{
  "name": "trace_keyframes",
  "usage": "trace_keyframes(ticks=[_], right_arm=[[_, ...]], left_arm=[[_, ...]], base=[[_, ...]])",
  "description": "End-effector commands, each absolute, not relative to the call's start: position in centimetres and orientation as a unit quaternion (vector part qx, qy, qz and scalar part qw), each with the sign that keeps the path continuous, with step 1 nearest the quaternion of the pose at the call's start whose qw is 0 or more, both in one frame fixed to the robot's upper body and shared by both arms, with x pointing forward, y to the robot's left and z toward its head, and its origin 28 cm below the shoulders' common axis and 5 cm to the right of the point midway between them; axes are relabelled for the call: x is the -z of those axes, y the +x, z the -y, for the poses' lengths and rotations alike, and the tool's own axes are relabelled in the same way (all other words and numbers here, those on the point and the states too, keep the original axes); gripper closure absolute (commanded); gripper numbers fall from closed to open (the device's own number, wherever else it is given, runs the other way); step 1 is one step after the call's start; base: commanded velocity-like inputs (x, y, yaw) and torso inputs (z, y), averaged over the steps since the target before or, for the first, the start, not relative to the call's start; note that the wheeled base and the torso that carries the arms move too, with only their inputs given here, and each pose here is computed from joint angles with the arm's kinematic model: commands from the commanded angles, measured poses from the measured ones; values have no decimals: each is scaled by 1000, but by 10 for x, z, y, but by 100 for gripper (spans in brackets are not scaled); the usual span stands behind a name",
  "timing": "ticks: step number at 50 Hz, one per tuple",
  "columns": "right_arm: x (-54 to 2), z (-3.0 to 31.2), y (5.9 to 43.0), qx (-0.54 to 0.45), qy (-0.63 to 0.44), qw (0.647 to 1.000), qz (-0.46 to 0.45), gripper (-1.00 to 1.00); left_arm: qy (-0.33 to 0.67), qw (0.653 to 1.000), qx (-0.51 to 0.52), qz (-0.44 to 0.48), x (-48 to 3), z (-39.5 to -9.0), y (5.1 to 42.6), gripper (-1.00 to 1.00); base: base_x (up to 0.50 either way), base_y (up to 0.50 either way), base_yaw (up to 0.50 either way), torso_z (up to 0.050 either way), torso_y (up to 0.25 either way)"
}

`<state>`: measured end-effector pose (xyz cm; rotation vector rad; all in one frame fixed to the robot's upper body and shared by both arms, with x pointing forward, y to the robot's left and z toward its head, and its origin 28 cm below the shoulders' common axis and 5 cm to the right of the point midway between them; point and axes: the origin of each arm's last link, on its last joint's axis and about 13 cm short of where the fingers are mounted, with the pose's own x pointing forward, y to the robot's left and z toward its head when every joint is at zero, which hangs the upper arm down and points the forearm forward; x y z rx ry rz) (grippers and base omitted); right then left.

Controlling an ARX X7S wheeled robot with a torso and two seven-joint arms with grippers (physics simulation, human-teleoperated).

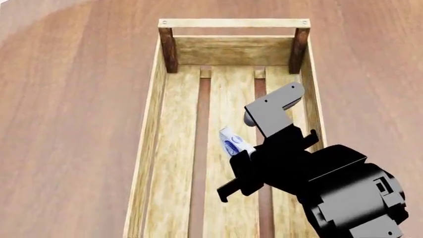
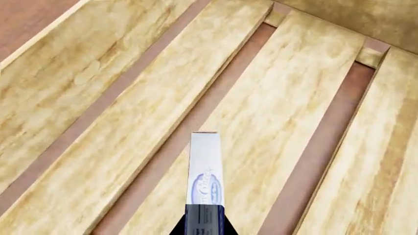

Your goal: Pick up the cream cheese and put it in the tray.

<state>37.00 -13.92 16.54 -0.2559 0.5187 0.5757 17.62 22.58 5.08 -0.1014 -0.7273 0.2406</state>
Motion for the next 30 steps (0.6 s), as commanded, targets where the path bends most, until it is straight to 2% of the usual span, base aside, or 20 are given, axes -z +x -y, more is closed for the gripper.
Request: trace_keyframes(ticks=[1, 30], right_arm=[[-168, 139, 372, -281, -128, 918, -248, 100], [-163, 136, 373, -282, -134, 915, -256, 100]], left_arm=[[-50, 926, -118, 355, -51, -226, 176, -100], [-51, 925, -121, 356, -52, -227, 176, -100]], base=[[0, 0, 0, 0, -62], [0, 0, 0, 0, -63]])
